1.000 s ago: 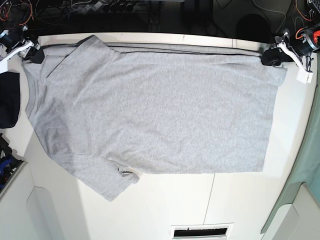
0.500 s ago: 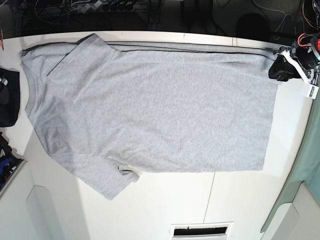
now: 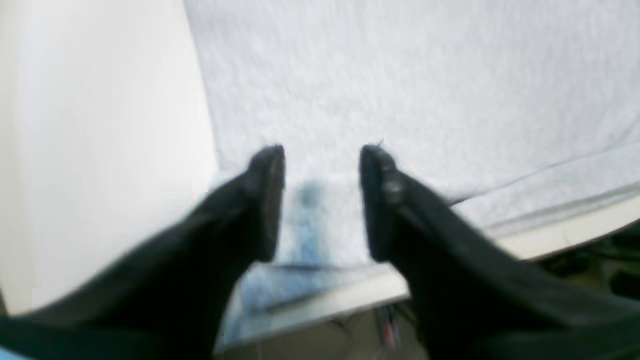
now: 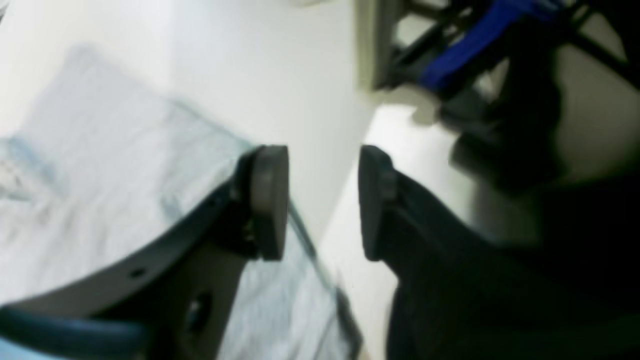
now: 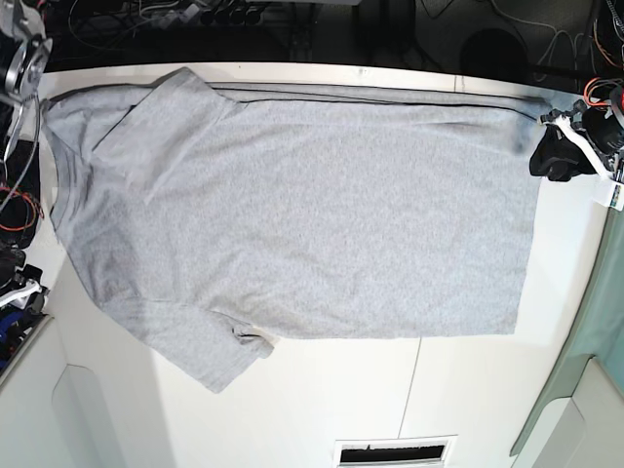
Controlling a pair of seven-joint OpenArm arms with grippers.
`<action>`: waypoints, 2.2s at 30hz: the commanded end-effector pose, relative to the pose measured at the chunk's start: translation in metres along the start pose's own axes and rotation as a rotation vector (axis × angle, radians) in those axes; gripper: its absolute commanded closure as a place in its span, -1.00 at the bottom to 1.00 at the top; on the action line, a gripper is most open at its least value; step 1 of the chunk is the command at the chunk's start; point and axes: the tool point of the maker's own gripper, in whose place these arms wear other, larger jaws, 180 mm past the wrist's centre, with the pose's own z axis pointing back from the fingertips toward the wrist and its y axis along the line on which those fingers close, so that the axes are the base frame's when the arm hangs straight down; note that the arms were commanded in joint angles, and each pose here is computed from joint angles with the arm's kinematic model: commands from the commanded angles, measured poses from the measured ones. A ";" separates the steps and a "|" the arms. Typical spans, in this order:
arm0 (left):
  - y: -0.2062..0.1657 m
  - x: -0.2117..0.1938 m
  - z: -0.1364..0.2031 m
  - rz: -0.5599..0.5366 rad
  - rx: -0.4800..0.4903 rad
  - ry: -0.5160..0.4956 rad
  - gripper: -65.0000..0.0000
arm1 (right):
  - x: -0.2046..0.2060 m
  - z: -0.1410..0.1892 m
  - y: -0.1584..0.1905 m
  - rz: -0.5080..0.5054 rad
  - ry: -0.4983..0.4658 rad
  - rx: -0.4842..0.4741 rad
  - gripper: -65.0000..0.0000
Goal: Layout the t-shirt on the table in an organized manner, then fold the t-shirt properly
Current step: 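Release the shirt and move both grippers along its side edges, then grasp the shirt's side edge with both grippers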
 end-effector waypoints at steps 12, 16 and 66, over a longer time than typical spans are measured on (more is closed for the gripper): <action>0.028 0.047 -0.043 -0.020 0.045 -0.051 -0.04 | -0.065 -0.018 -0.008 -0.059 0.079 0.040 0.06; 0.042 0.062 -0.074 0.004 0.074 -0.044 -0.04 | -0.077 -0.018 0.004 -0.050 0.094 0.091 0.06; 0.037 0.108 -0.173 0.245 -0.022 -0.078 1.00 | -0.069 -0.017 0.023 -0.104 0.067 0.176 0.99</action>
